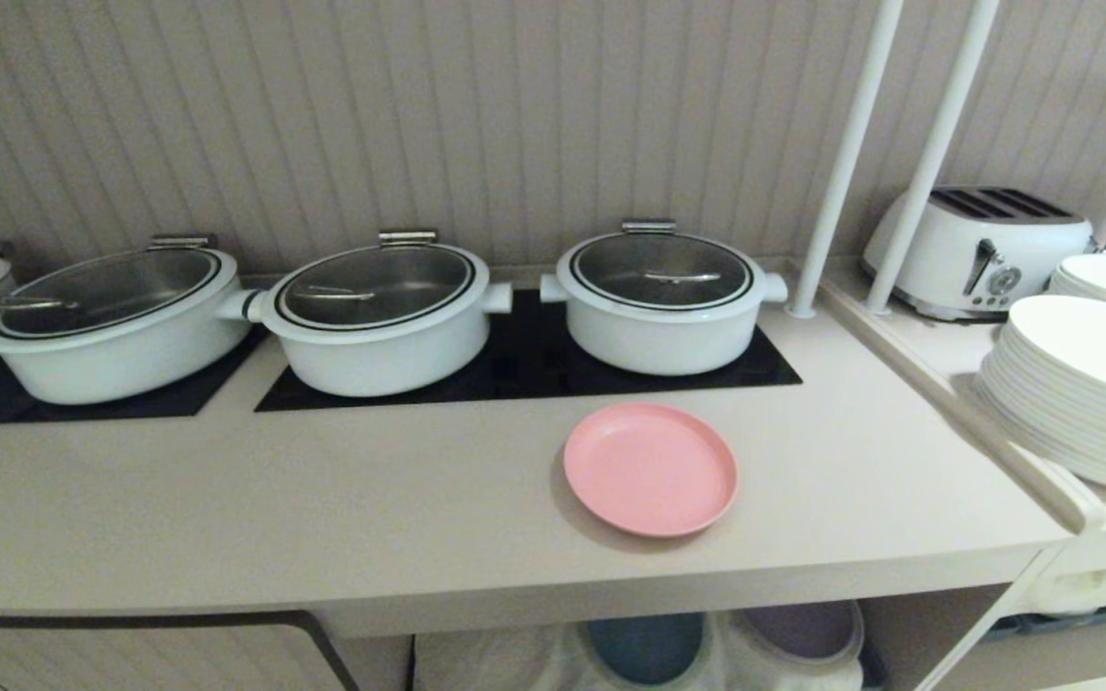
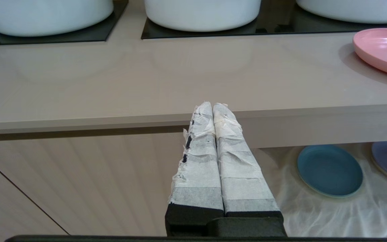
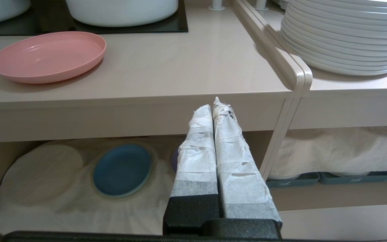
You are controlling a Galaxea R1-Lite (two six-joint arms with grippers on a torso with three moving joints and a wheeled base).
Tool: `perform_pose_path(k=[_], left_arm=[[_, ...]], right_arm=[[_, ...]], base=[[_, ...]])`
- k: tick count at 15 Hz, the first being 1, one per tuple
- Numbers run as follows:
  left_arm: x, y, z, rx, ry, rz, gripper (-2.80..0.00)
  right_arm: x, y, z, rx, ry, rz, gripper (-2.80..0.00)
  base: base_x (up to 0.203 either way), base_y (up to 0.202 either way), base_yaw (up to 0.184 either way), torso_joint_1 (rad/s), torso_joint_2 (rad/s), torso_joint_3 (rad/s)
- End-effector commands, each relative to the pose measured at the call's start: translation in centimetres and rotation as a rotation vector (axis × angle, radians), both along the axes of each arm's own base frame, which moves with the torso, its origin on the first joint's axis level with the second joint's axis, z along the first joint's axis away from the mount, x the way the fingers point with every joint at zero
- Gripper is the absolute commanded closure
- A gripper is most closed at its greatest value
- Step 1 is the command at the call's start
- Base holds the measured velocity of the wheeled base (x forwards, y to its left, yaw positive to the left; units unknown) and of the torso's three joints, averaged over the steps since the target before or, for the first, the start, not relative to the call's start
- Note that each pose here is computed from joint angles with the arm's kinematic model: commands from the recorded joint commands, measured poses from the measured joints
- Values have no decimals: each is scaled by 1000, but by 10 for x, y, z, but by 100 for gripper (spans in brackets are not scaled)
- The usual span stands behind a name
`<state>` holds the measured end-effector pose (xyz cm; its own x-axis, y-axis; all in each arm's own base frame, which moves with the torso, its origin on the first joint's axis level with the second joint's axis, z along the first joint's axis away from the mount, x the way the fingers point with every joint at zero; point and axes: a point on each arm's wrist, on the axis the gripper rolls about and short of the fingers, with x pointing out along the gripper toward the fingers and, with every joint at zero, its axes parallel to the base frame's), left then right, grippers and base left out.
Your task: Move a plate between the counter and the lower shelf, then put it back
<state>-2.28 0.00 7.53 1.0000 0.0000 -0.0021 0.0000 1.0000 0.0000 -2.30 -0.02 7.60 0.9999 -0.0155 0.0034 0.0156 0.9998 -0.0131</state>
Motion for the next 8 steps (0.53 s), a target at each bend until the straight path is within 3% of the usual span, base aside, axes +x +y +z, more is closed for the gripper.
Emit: perform_pose_path(k=[1,8], left_arm=[[0,0,0,0,-1,0,0],[0,0,0,0,-1,0,0]], right_arm=[[0,0,0,1,0,0,0],[0,0,0,10,1,0,0]], base=[[0,0,0,0,0,0],[0,0,0,0,0,0]])
